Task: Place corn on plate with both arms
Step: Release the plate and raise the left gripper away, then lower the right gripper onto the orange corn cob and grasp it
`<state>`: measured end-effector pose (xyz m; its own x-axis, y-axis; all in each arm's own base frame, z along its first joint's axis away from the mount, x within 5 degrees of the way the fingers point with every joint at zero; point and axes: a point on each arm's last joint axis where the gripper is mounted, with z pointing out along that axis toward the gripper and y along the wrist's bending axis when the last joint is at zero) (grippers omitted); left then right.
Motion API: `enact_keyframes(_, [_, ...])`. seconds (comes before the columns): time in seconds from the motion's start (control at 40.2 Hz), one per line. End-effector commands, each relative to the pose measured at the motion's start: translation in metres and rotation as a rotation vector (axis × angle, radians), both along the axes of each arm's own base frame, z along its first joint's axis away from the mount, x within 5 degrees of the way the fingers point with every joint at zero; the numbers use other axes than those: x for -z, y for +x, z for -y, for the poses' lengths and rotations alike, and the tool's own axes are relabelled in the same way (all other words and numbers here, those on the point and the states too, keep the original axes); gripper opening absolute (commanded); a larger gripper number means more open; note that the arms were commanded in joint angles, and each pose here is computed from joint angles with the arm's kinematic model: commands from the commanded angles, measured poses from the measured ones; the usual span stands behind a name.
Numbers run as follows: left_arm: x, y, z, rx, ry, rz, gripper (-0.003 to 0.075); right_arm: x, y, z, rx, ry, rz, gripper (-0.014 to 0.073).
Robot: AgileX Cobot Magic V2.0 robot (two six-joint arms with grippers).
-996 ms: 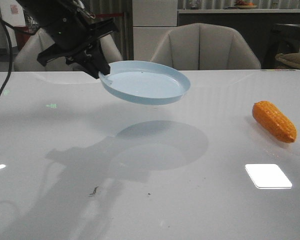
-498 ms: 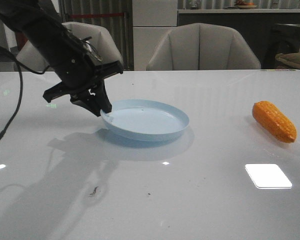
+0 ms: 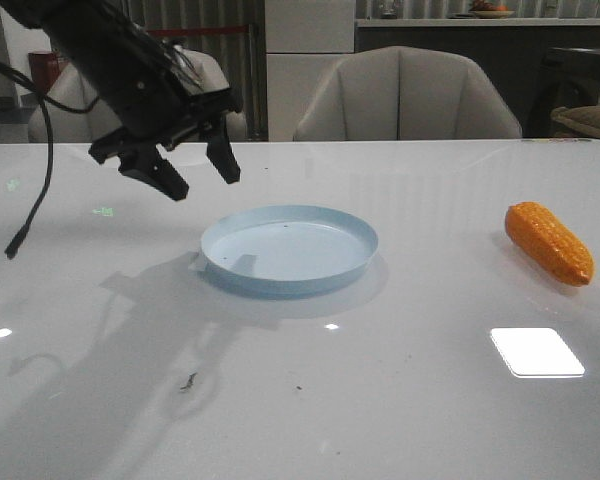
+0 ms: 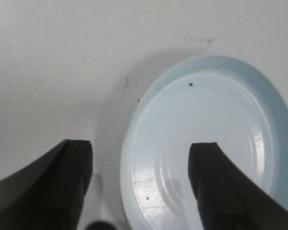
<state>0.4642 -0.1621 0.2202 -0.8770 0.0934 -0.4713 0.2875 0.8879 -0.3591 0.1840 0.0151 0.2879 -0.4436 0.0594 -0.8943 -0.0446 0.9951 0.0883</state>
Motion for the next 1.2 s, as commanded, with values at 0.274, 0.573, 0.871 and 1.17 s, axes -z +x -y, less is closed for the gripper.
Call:
enact_keyframes(0.274, [-0.164, -0.041, -0.057, -0.002, 0.093, 0.526, 0.0491, -0.023, 0.004, -0.001, 0.011, 0.043, 0.117, 0.0457])
enact_keyframes(0.573, [-0.146, -0.133, -0.1, -0.181, 0.142, 0.691, 0.0491, -0.068, 0.031, 0.007, 0.048, 0.044, 0.071, 0.0458])
enact_keyframes(0.871, [-0.119, -0.26, -0.132, -0.333, 0.132, 0.973, 0.0491, -0.087, 0.116, 0.013, 0.061, 0.033, -0.168, 0.0586])
enact_keyframes(1.17, [-0.126, -0.336, -0.14, -0.317, 0.078, 1.077, 0.0491, -0.031, 0.201, 0.013, 0.052, 0.025, -0.427, 0.0583])
